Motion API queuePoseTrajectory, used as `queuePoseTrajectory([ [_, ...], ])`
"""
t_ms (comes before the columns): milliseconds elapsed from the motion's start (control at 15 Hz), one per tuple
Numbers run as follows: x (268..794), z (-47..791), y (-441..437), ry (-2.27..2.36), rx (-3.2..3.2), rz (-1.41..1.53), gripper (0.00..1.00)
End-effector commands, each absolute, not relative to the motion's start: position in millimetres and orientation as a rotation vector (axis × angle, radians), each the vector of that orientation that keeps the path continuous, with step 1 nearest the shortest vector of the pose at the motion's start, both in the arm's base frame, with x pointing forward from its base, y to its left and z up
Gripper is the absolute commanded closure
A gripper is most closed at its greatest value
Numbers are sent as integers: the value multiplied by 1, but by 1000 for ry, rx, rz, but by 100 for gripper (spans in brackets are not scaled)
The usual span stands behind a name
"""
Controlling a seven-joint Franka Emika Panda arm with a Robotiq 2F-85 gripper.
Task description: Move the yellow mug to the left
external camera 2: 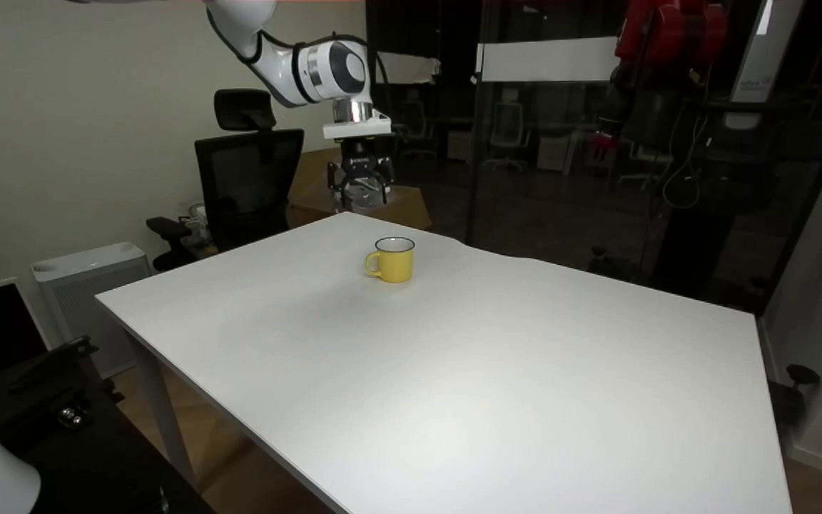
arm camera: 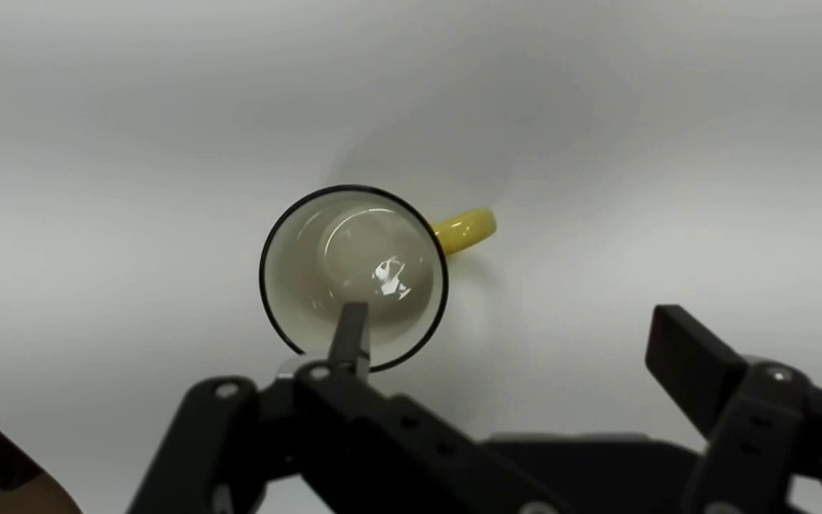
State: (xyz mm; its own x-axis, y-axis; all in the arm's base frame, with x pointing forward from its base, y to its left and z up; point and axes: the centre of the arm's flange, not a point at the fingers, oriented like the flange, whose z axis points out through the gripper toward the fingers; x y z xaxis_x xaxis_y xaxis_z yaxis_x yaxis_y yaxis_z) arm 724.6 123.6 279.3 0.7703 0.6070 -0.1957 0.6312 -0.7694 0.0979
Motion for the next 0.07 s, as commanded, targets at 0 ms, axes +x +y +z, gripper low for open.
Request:
queuePoseTrajectory([
  [0,724,278,124,989,2805,-232,0],
])
